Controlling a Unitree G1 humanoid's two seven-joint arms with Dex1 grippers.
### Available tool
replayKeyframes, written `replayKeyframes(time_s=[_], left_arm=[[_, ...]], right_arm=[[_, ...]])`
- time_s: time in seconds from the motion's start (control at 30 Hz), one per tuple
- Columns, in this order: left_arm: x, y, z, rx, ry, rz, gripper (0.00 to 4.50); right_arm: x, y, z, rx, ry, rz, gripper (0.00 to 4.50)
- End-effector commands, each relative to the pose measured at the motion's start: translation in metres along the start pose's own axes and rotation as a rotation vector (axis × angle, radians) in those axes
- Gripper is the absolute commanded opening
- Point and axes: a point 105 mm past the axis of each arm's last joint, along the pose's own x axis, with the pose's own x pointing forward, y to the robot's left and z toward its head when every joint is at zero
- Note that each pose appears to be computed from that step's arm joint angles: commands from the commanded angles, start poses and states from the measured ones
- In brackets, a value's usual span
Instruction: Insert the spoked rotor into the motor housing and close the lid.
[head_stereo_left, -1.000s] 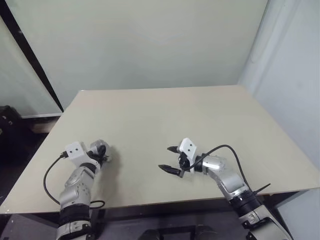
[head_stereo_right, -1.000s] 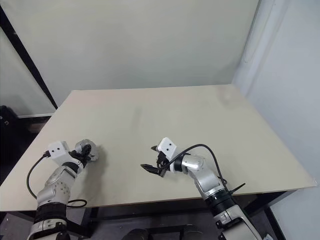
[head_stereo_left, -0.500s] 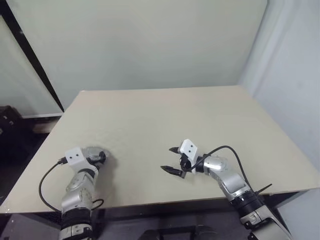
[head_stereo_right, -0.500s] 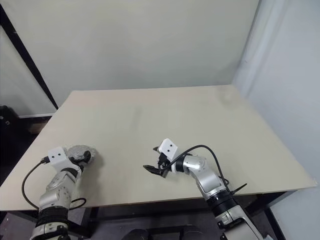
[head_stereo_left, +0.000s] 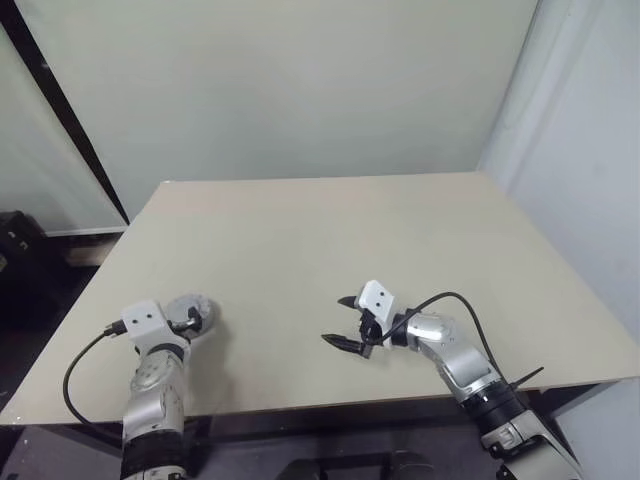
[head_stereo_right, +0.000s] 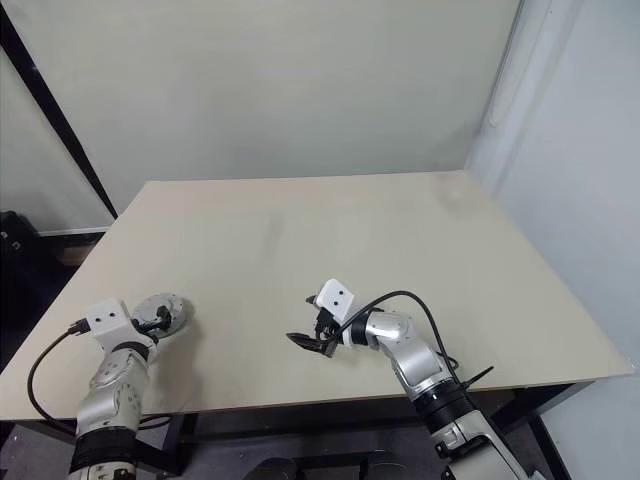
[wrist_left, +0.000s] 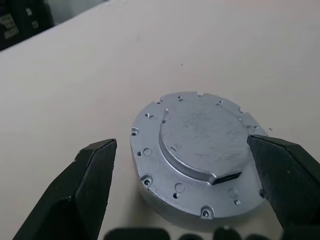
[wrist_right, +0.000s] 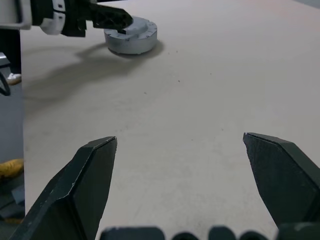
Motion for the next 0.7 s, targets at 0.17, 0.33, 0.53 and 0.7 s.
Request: replayKeyframes(time_s=[0.17,0.33,0.53,0.7], left_arm=[[-0.040,-0.085,0.059,0.178,-0.173,-0.499,4.47],[-0.078,-0.134,0.054,0.267,-0.092,-0.848,4.47],[-0.082,-0.151,0.043,0.281,-0.036,-0.910,4.47],[-0.080,-0.151,0.042,0.264,-0.026,-0.900,4.47]], right_arm=[[-0.029,-0.031,0.021,0.056,-0.088,-0.138,4.41],[-0.062,-0.049,0.019,0.103,-0.091,-0.247,4.41],[-0.095,-0.059,0.007,0.148,-0.064,-0.356,4.41],[-0.094,-0.058,0.005,0.160,-0.062,-0.367,4.41]])
